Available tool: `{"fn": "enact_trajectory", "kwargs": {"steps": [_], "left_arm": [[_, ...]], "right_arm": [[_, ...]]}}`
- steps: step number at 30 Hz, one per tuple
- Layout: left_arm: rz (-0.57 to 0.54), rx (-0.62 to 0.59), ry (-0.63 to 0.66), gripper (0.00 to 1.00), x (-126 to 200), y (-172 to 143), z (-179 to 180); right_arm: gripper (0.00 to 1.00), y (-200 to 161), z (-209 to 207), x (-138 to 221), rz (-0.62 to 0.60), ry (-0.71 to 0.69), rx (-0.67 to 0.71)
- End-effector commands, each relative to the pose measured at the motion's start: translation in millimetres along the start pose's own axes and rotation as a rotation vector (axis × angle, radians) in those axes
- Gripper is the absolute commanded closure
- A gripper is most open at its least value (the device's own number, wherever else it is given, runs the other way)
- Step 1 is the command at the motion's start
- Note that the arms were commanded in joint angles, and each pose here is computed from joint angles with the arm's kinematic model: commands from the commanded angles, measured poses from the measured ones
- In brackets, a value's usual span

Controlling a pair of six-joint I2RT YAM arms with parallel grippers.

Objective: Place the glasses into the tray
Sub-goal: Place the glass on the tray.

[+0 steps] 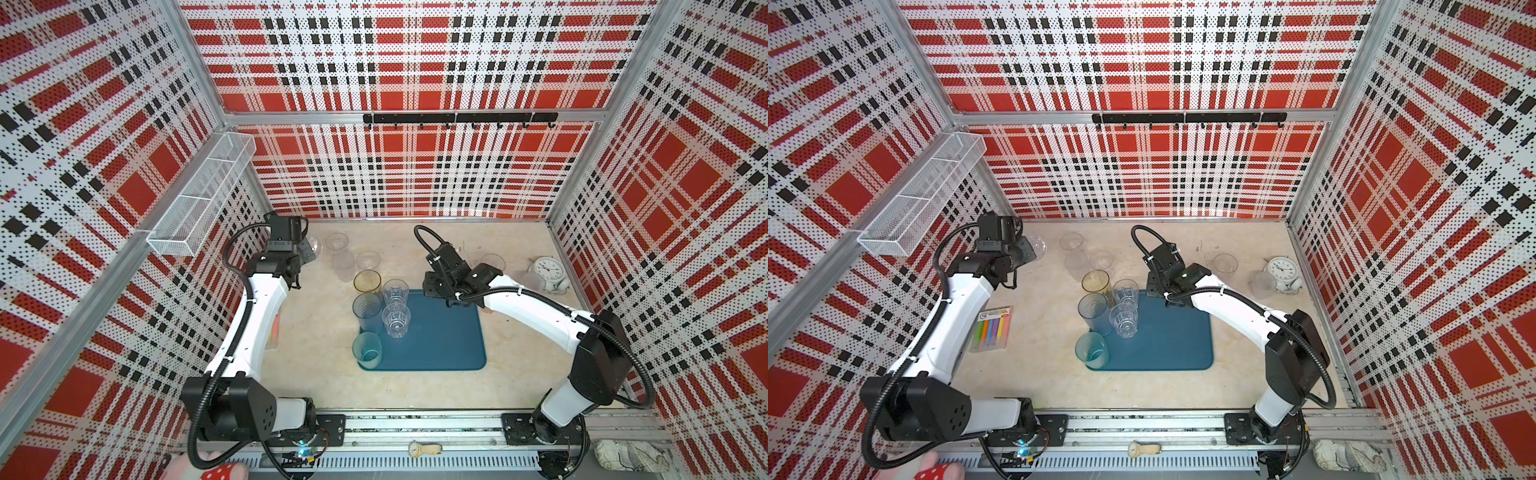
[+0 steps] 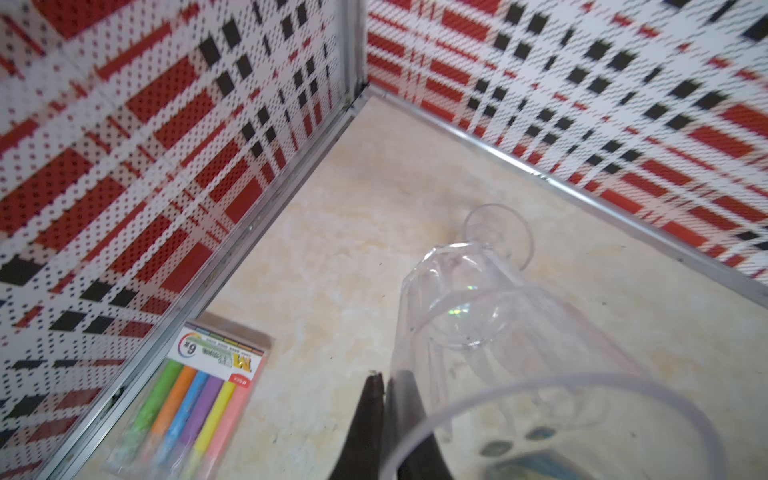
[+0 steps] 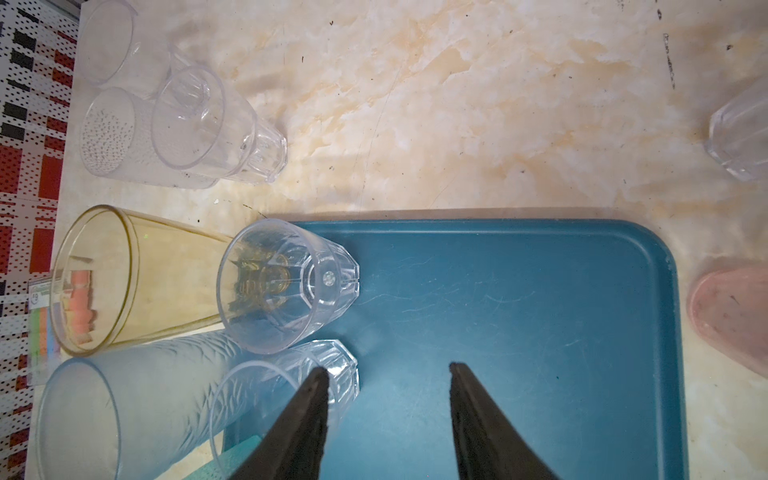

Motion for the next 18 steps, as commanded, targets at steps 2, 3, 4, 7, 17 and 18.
{"fn": "enact_trajectory", "kwargs": {"steps": [2,3,4,7,17,18], "left_arm": [[-0.057,-0.014,-0.057,1.0,30,24,-29],[-0.063,-0.022,-0.087,1.0,34,27,-43],[-0.067,-0.035,-0.12,1.0,37,28,-58],[-0.076,-0.08,-0.231,1.0,50,29,-111],[-0.052,-0.203,-0.513,1.0,72,1,-258],[-0.039,-0.224,-0.529,1.0,71,-7,-270]], "right_arm": [[0.49,19,-6,21,-0.062,0.015,-0.026],[0.49,24,-8,25,-0.072,0.014,-0.03],[0.49,29,-10,28,-0.081,0.014,-0.033],[0.49,42,-22,36,-0.099,0.002,-0.048],[0.49,62,-73,50,-0.104,-0.029,-0.133],[0.49,62,-79,50,-0.096,-0.032,-0.144]]}}
Point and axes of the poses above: each gripper's point midway between its finger pads, its own x axis back along the fingers, its own z axis along the line the jaws close on, y = z × x, the point moved 4 cm from there along x, back along the fingers, and after that the axes turned 14 degrees about -x, right-handed, at the moved point
